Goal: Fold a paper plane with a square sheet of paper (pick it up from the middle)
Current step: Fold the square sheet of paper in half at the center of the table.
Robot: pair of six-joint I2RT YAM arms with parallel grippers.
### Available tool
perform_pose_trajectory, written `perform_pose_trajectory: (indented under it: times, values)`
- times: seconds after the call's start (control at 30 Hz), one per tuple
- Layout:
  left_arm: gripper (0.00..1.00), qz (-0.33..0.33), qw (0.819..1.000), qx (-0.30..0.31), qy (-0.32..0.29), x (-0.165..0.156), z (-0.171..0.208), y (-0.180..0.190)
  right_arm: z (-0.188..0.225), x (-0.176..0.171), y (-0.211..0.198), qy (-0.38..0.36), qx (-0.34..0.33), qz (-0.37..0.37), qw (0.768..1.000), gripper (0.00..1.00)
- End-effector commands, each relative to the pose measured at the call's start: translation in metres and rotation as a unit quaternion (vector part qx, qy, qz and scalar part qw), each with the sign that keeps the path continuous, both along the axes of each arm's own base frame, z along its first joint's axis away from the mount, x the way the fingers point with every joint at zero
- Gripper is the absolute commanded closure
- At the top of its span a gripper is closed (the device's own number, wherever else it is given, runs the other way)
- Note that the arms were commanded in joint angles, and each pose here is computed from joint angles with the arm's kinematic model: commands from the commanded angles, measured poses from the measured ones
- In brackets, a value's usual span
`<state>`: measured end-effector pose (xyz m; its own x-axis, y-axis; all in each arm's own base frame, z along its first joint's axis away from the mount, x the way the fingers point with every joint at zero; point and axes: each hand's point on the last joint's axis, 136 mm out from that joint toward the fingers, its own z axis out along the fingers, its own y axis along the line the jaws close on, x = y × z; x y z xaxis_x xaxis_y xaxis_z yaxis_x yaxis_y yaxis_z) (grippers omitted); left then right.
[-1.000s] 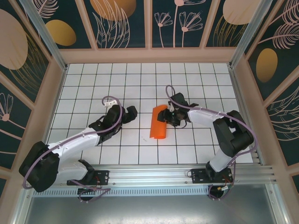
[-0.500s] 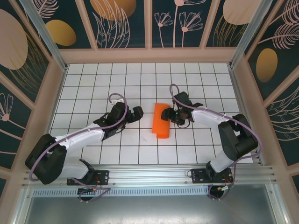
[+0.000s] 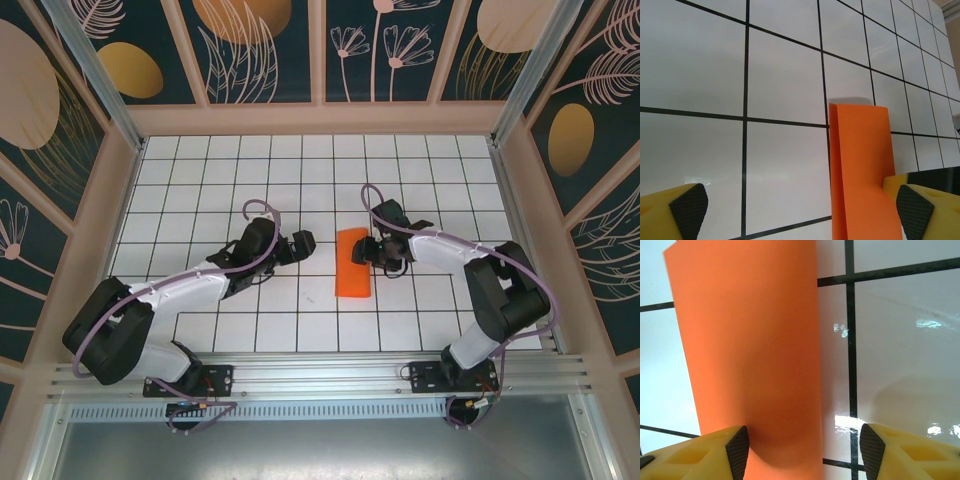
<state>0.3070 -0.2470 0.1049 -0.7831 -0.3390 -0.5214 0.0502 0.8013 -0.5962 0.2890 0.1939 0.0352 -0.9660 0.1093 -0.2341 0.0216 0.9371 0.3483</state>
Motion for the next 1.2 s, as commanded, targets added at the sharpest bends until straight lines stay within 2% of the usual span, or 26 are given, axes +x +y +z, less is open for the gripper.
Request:
perform_pose_trajectory:
  times: [0.0, 0.17, 0.37, 1.17]
  values:
    - [0.01, -0.01, 0.999, -0.025, -0.018, 0.009, 0.016, -0.011, -0.005, 0.001, -0.004, 0.004, -0.01, -0.001, 1.0, 0.38]
    - [0.01, -0.013, 1.0, -0.024, -0.014, 0.008, 0.014, -0.012, -0.01, 0.002, -0.009, 0.013, -0.022, -0.018, 0.999, 0.38]
    - [0.01, -0.015, 1.0, -0.024, -0.01, 0.008, 0.012, -0.013, -0.006, 0.004, 0.004, 0.013, 0.017, -0.021, 1.0, 0.38]
    - [0.02, -0.027, 0.999, -0.029, 0.001, 0.008, 0.006, -0.02, -0.008, 0.011, 0.006, 0.015, 0.012, -0.026, 0.999, 0.38]
